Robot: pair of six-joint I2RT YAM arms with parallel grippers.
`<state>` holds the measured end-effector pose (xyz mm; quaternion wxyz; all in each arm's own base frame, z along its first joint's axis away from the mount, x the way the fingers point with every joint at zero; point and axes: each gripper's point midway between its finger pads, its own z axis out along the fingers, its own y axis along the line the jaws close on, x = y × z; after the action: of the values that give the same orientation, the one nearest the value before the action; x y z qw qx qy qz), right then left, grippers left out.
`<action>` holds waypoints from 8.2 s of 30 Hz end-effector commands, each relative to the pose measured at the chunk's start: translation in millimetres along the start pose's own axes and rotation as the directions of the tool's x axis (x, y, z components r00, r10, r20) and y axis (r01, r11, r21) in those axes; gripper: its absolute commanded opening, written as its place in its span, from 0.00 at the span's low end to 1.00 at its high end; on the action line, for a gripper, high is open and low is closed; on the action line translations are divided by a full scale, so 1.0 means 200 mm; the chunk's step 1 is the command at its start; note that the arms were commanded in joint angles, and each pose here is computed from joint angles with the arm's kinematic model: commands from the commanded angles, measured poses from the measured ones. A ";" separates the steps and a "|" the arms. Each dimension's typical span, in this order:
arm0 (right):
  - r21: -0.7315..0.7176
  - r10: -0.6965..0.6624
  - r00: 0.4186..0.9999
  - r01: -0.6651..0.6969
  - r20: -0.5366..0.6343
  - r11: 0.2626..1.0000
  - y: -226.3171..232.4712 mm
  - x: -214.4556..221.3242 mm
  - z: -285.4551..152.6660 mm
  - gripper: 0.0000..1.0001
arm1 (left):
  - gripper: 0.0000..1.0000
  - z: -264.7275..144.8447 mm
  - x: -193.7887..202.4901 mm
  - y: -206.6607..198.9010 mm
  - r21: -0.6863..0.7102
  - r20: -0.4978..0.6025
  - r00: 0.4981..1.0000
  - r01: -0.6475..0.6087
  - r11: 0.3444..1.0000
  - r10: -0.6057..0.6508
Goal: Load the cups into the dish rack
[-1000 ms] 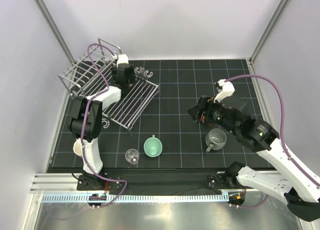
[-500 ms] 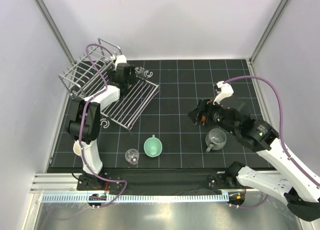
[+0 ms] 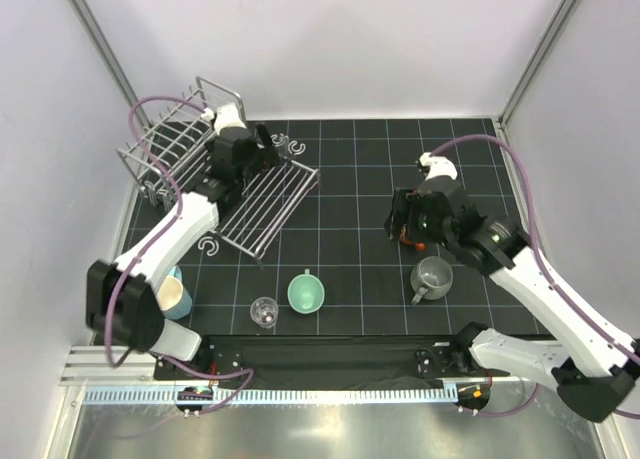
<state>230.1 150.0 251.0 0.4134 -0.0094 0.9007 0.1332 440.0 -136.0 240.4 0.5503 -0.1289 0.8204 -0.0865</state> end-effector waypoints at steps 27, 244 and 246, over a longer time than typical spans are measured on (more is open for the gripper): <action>0.201 -0.081 0.917 0.171 -0.391 0.965 -0.31 0.09 0.82 0.44 | 0.86 -1.33 0.68 -0.37 0.668 -0.524 0.852 0.416 0.618 -0.007; 0.399 0.202 0.955 -0.102 -0.219 0.911 -0.41 0.50 0.26 0.72 | 0.67 -0.73 0.36 -0.45 0.471 -0.574 0.806 0.473 0.745 -0.148; 0.419 0.218 0.954 -0.114 -0.208 0.901 -0.42 0.51 0.27 0.70 | 0.67 -0.75 0.37 -0.45 0.466 -0.580 0.799 0.483 0.741 -0.156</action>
<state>204.7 89.3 120.3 0.2583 0.1123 0.9590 -0.0301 292.4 -240.4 240.6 0.2995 -0.0684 0.8464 -0.4350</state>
